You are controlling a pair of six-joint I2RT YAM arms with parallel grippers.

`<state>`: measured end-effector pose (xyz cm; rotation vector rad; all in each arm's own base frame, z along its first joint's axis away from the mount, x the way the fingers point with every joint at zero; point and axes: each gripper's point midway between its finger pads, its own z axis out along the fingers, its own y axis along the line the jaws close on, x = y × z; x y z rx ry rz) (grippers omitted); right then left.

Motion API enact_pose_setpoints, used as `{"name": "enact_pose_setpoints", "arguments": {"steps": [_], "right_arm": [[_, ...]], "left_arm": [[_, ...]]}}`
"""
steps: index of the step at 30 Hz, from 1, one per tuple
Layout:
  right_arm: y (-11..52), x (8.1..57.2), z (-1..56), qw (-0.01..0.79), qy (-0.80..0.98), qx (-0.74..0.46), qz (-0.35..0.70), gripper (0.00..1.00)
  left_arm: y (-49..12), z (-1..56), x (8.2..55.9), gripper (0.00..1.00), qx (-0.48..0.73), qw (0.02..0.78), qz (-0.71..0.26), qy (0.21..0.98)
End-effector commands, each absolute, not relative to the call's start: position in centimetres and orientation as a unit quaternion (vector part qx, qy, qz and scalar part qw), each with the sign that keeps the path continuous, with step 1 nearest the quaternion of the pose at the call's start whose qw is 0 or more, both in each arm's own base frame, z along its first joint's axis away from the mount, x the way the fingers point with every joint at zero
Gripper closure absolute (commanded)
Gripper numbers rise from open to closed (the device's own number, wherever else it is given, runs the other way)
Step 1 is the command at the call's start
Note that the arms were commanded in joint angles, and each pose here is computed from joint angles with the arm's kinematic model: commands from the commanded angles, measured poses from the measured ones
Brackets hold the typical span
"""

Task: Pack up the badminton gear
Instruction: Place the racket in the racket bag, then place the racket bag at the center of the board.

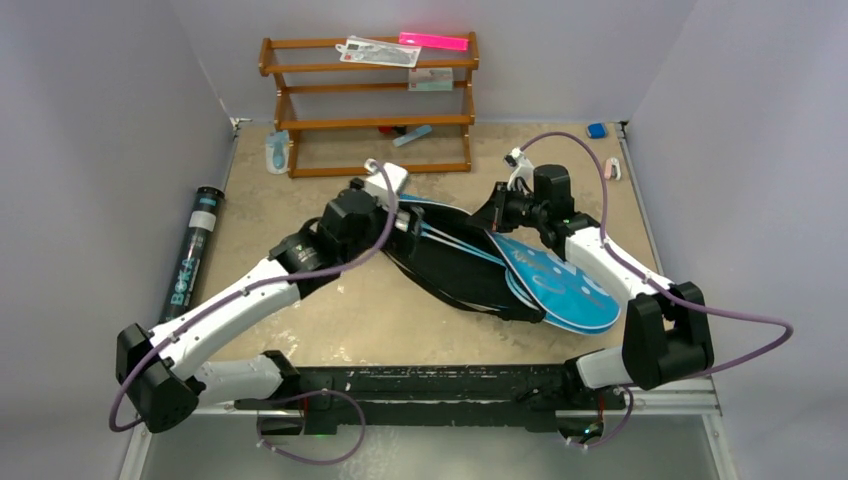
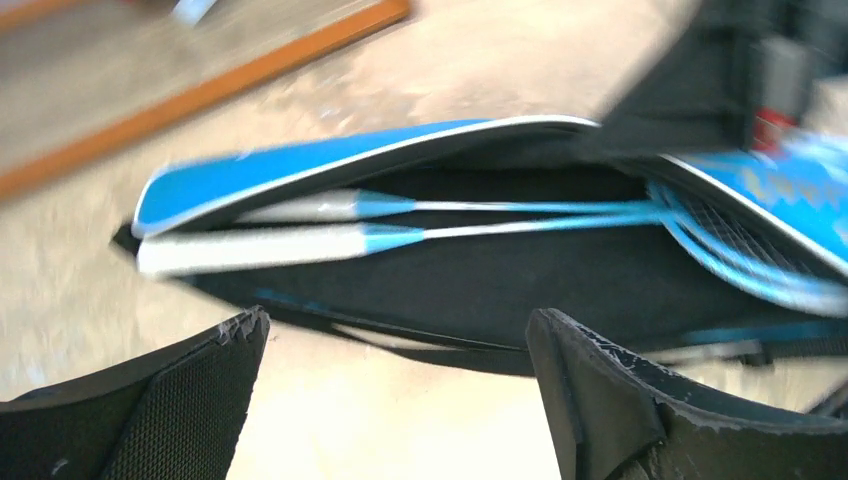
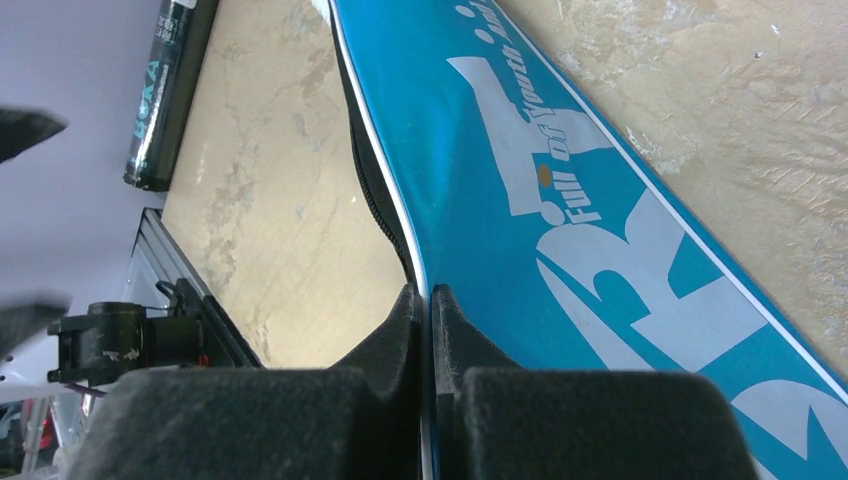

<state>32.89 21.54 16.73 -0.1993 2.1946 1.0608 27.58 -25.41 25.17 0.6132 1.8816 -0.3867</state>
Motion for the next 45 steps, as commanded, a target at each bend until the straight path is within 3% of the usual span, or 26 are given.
{"name": "enact_pose_setpoints", "arguments": {"steps": [1, 5, 8, 10, 17, 28, 32, 35, 38, 40, 44, 45], "right_arm": [[22.3, 34.0, 21.1, 0.386, 0.806, -0.1, 0.437, 1.0], [22.4, 33.7, 21.1, 0.382, 0.804, -0.099, 0.444, 1.0], [22.5, 33.6, 21.2, 0.383, 0.8, -0.098, 0.451, 1.0], [22.7, 33.5, 21.3, 0.38, 0.797, -0.099, 0.458, 1.0], [23.3, 33.1, 21.1, 0.367, 0.792, -0.114, 0.475, 1.0], [23.6, 33.0, 21.7, 0.367, 0.782, -0.122, 0.489, 1.0], [24.3, 32.2, 21.9, 0.347, 0.772, -0.132, 0.515, 1.0], [24.6, 31.3, 21.8, 0.326, 0.767, -0.144, 0.533, 1.0], [24.8, 30.7, 21.6, 0.313, 0.764, -0.164, 0.54, 1.0], [24.7, 31.0, 20.8, 0.301, 0.776, -0.173, 0.526, 0.88], [25.7, 31.3, 19.5, 0.285, 0.788, -0.202, 0.507, 0.48], [26.1, 31.2, 19.2, 0.285, 0.794, -0.211, 0.493, 0.44]], "left_arm": [[-19.8, 22.4, 31.3, 0.0, -0.043, 0.461, -0.184, 0.867], [-16.8, 19.9, 34.0, 0.12, -0.225, 0.384, -0.218, 0.869], [-16.9, 18.7, 35.1, 0.34, -0.304, 0.351, -0.269, 0.844], [-17.2, 18.4, 36.0, 0.42, -0.331, 0.348, -0.302, 0.823], [-16.4, 16.0, 39.4, 0.48, -0.393, 0.339, -0.316, 0.794], [-18.7, 10.1, 42.4, 0.68, -0.447, 0.272, -0.347, 0.778], [-19.5, 10.2, 44.5, 1.0, -0.43, 0.298, -0.38, 0.763], [-19.7, 11.3, 45.8, 1.0, -0.41, 0.343, -0.412, 0.738], [-20.8, 11.4, 45.9, 1.0, -0.397, 0.339, -0.454, 0.722], [-21.1, 10.7, 45.9, 1.0, -0.392, 0.333, -0.452, 0.728], [-20.9, 9.1, 45.6, 1.0, -0.395, 0.329, -0.436, 0.739], [-20.9, 8.7, 45.6, 1.0, -0.393, 0.328, -0.432, 0.743]]}}
